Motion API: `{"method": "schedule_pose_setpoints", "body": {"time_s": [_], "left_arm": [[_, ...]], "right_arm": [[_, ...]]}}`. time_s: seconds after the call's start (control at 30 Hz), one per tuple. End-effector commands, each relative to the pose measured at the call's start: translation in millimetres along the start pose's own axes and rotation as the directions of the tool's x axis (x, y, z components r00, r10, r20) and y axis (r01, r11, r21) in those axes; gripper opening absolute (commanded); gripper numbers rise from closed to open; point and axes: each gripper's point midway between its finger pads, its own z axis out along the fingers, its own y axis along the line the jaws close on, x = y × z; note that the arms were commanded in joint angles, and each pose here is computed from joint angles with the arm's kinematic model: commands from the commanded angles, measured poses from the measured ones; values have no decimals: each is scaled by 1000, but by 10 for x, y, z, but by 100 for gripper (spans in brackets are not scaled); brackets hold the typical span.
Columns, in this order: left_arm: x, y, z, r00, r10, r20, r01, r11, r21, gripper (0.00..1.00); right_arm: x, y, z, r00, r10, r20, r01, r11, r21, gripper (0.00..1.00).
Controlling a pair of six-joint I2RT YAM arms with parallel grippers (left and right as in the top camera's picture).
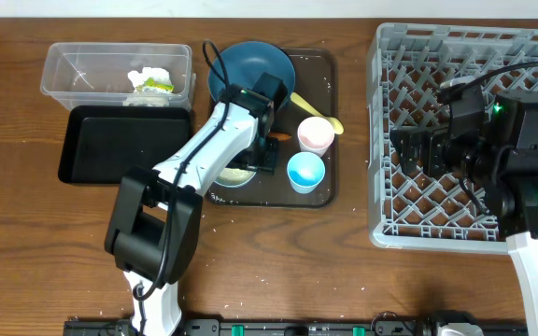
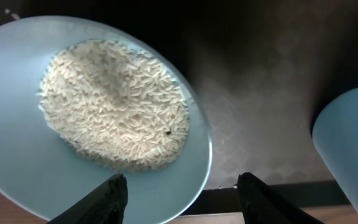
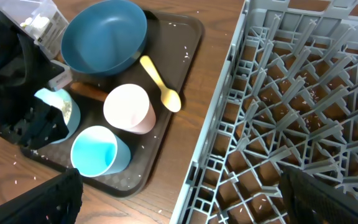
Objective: Sort waste into correct bins and load items into the dishwasher rack
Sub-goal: 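Grasp rim of light-blue rice bowl with left gripper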
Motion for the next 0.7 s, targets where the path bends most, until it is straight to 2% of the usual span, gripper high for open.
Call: {"method": "schedule_pose_setpoints", "body": {"time_s": [0.0,0.13,0.47,0.67], "left_arm": [[48,-79,-9,995,99,-7,-98,995,32,56],[72,-77,61,994,112,-11,-111,993,29,51],[-44,-116,180,994,109,26,-110,993,36,29],[-61,-118,258,994,109,20,-110,993,33,29]], "right_arm": [[-52,16,-30,1000,11,13,-11,1000,-8,99],[-53,16,-30,1000,12,14,-11,1000,-8,99],[-44,16,-30,1000,13,10,-13,1000,-8,99],[-42,16,-30,1000,13,9,-13,1000,-8,99]]}}
